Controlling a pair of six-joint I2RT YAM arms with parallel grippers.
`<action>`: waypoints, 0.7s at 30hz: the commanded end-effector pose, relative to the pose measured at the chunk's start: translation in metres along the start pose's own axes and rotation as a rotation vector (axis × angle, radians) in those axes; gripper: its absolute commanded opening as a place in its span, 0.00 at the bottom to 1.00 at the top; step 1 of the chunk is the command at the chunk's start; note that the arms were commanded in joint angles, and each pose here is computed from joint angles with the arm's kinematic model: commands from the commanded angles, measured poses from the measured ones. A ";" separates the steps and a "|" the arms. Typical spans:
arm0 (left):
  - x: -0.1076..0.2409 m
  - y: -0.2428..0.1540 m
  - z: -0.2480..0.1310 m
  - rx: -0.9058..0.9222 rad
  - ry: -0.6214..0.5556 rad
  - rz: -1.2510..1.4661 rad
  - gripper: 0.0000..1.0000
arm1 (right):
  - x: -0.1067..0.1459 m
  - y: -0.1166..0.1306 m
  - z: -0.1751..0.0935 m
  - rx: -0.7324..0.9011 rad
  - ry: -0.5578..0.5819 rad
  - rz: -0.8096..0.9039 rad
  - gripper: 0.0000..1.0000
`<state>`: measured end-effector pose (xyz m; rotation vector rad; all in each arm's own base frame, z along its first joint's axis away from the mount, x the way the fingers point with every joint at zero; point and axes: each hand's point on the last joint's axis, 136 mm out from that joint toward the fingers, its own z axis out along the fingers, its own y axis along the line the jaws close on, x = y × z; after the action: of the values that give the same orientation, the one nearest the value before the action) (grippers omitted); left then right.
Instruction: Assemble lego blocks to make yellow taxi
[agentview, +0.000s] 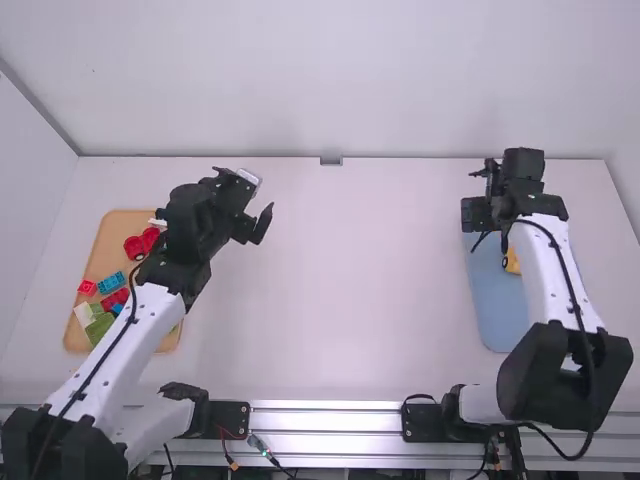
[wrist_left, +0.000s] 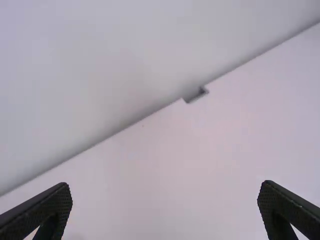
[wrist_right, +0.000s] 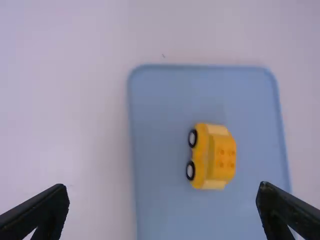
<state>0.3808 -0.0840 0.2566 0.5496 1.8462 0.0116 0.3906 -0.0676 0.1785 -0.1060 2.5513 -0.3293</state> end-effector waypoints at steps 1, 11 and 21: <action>-0.024 0.007 -0.013 -0.028 -0.070 0.001 0.99 | -0.027 0.015 -0.039 -0.001 -0.119 -0.040 0.99; -0.019 0.034 -0.036 -0.143 -0.092 -0.063 0.94 | -0.045 0.047 -0.098 -0.063 -0.328 -0.161 0.94; 0.040 0.059 -0.064 -0.276 -0.011 -0.249 0.80 | -0.040 0.040 -0.115 -0.146 -0.460 0.014 0.81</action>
<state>0.3414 -0.0054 0.2561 0.1972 1.8655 0.1143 0.3685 -0.0083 0.2759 -0.2180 2.1443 -0.1795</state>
